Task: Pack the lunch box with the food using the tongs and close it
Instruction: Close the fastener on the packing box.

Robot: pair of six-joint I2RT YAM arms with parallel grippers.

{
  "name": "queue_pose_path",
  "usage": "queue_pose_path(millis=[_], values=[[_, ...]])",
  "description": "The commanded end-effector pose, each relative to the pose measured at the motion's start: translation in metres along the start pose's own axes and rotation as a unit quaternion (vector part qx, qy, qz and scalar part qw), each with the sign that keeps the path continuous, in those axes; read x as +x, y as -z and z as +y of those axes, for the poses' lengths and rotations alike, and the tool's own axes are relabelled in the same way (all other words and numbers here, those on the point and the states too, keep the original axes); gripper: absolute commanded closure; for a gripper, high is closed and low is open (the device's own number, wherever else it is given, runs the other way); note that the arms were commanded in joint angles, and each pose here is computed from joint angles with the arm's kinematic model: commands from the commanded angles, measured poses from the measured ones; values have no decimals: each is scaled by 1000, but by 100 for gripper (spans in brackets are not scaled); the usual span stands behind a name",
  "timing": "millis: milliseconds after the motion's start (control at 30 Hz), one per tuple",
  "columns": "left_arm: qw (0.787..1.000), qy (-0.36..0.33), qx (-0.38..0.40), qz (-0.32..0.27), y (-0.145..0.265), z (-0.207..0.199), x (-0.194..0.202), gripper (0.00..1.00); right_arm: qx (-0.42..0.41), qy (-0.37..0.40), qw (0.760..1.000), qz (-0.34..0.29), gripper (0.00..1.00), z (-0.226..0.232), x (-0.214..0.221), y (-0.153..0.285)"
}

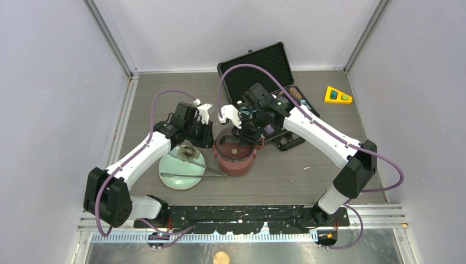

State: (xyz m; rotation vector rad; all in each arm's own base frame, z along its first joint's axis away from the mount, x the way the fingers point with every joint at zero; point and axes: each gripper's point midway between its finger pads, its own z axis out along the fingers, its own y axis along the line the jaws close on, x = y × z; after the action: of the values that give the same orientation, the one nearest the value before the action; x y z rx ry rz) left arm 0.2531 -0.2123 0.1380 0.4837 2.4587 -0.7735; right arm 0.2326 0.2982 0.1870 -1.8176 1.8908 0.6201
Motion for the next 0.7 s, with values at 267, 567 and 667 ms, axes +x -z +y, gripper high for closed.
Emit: queue_pose_path(millis=[267,567,667], values=[[988,99,116,31,22,-86,6,82,-72,-80,982,157,100,31,81,-58],[986,91,136,38,12,-108,-1,83,-76,-72,982,155,99,35,78,-62],[987,86,133,36,14,-105,1,79,-78,-69,982,156,99,37,79,-61]])
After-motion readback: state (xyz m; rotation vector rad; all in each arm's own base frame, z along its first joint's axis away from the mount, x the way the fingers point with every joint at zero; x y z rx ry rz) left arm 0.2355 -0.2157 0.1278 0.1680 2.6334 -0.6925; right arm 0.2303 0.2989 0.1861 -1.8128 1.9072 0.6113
